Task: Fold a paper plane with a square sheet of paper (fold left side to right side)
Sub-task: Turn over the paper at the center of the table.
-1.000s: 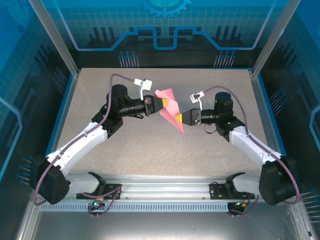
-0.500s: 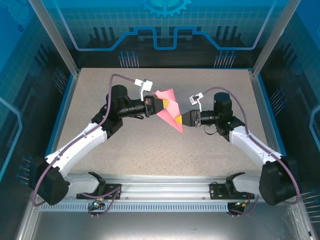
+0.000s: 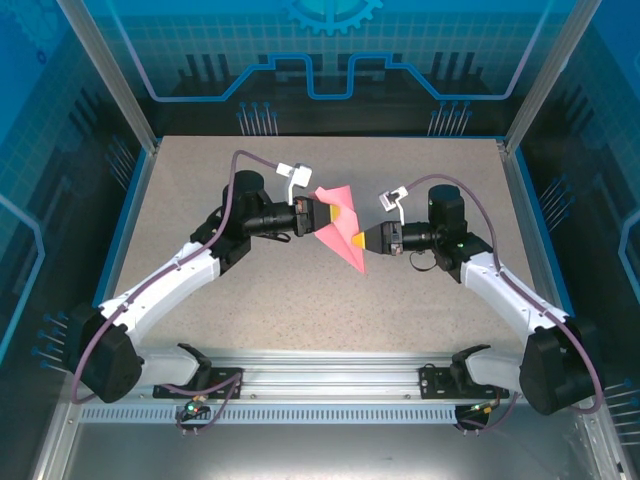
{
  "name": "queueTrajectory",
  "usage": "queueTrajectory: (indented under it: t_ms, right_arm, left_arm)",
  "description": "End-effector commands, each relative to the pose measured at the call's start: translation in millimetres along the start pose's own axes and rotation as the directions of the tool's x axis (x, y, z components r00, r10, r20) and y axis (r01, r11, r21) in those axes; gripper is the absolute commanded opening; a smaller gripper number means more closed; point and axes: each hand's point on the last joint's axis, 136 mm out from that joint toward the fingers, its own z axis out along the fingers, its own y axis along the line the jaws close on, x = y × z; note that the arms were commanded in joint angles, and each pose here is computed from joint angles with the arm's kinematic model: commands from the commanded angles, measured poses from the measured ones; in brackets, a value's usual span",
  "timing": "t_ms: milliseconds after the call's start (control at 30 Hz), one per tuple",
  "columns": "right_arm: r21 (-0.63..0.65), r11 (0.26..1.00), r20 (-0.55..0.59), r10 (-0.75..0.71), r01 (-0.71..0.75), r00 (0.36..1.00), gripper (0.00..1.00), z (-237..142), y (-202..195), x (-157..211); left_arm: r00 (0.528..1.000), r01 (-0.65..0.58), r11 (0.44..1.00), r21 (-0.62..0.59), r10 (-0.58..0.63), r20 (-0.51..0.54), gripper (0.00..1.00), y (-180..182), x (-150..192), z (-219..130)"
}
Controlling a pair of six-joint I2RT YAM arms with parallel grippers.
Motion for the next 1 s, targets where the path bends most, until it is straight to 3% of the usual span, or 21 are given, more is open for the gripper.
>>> queueTrajectory:
  t_ms: [0,333,467,567,667,767,800,900,967]
  right_arm:
    - [0.008,1.0,0.014,-0.02,0.019,1.0,0.26,-4,6,-7]
    - [0.047,0.999,0.011,-0.012,0.011,1.0,0.07,-5,-3,-4]
    - [0.127,0.992,0.01,-0.002,0.0,1.0,0.07,-11,-15,-1]
    - [0.318,0.948,-0.019,-0.004,0.009,1.0,0.07,-21,-35,4]
    - [0.585,0.81,-0.091,0.014,0.042,0.996,0.07,-40,-64,15]
    - [0.807,0.572,-0.198,0.024,0.149,0.98,0.07,-60,-87,26]
    - [0.87,0.454,-0.232,0.031,0.193,0.972,0.07,-70,-94,27]
    - [0.935,0.149,-0.333,0.067,0.321,0.94,0.08,-88,-107,28]
    - [0.918,-0.014,-0.393,0.096,0.396,0.915,0.08,-93,-111,25]
  left_arm:
    - [0.999,-0.026,1.0,0.011,0.026,-0.021,0.14,-1,4,4]
    - [0.999,-0.024,1.0,-0.016,0.024,-0.032,0.19,6,9,5]
    - [0.999,-0.041,0.995,-0.089,0.038,-0.029,0.38,14,10,-3]
    - [0.997,-0.072,0.976,-0.204,0.07,-0.019,0.5,24,10,-18]
    - [0.996,-0.066,0.914,-0.401,0.083,0.026,0.58,46,9,-47]
    - [0.989,-0.007,0.795,-0.606,0.097,0.115,0.63,74,9,-87]
    - [0.984,0.013,0.757,-0.653,0.106,0.143,0.64,81,10,-100]
    - [0.975,0.063,0.676,-0.734,0.117,0.191,0.66,96,19,-126]
    - [0.972,0.088,0.638,-0.765,0.113,0.207,0.66,103,26,-138]
